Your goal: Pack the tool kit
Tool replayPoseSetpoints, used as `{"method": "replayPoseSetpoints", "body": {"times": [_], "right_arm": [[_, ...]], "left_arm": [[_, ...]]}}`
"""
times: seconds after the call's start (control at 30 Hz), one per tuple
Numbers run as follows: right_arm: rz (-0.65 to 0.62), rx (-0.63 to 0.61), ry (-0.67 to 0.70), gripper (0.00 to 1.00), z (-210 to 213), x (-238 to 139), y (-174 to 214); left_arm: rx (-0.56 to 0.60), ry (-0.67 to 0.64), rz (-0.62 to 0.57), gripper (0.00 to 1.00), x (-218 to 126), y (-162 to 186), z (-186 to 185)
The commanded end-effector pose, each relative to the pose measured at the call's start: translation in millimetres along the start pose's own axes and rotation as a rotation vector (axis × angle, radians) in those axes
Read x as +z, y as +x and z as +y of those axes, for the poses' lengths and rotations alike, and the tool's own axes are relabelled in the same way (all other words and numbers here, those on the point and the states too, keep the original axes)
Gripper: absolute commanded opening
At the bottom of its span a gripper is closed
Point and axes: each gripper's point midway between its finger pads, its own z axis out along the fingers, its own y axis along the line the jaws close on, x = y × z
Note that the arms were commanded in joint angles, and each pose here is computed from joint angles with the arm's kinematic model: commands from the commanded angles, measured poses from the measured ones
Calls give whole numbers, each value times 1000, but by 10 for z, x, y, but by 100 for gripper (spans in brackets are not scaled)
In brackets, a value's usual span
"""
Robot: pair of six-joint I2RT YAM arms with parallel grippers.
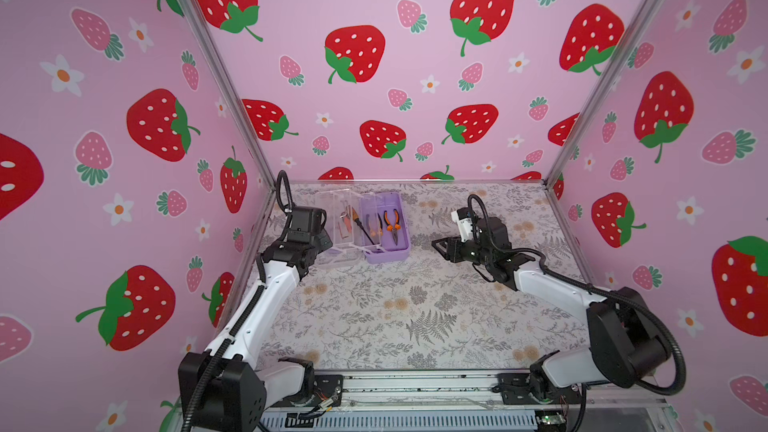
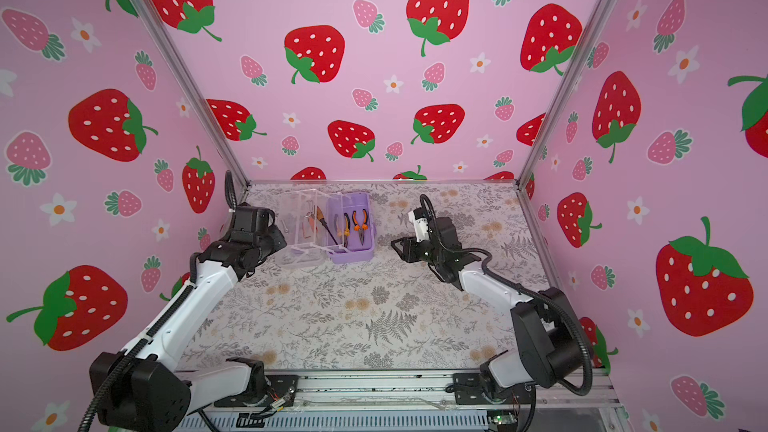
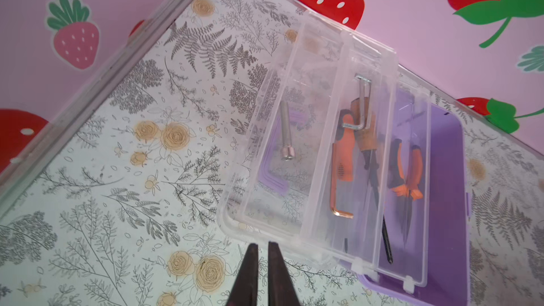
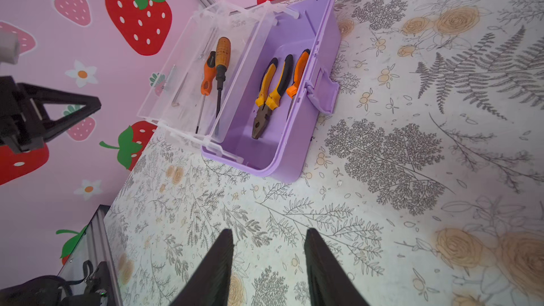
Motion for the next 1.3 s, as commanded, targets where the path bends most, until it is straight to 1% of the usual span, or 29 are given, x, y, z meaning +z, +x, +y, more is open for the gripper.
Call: {"method": "replayPoseSetpoints", "body": {"times": [0.0,0.03,0.07,0.13,0.17,0.27,0.37,0.4,0.43,0.47,0.57,0.6,0.63,0.77,0.9,1.03,1.1,1.2,1.27], "right_arm": [[-10,-7,64,45,-106,219,-102],[-2,-13,80,47,-132,305,-108],[7,-18,95,49,-153,386,-107],[18,-29,110,51,-174,526,-126],[27,-35,116,51,-190,603,-129],[56,-49,138,51,-255,796,-115],[76,-60,152,51,-322,956,-106],[83,-58,150,55,-336,1001,-97],[90,-58,145,56,-345,1058,-86],[99,-55,137,61,-349,1111,-70],[121,-60,115,62,-338,1252,-29],[129,-67,116,71,-336,1291,-11],[138,-79,120,100,-332,1333,4],[152,-129,155,99,-328,1458,33],[143,-148,194,99,-358,1512,25],[125,-150,222,100,-392,1527,8],[119,-148,210,94,-372,1545,10],[115,-139,186,79,-341,1582,25],[115,-134,171,72,-317,1606,29]], "left_arm": [[-145,88,3,18,-23,68,52],[-181,102,18,27,-11,131,105],[-217,115,35,38,12,196,163],[-278,147,71,51,85,334,238],[-302,162,92,54,127,417,266],[-334,189,133,60,236,604,301],[-341,198,139,64,312,689,315],[-342,194,141,65,332,707,326],[-341,194,144,66,351,725,329],[-340,189,144,66,370,735,339],[-336,171,134,66,414,719,366],[-334,169,130,66,426,710,364],[-332,167,124,67,442,693,366],[-324,144,135,67,536,669,365],[-324,135,146,66,666,664,350],[-322,126,158,62,806,645,321],[-320,131,164,59,863,617,286],[-309,133,176,55,944,582,241],[-300,130,177,51,978,560,228]]}}
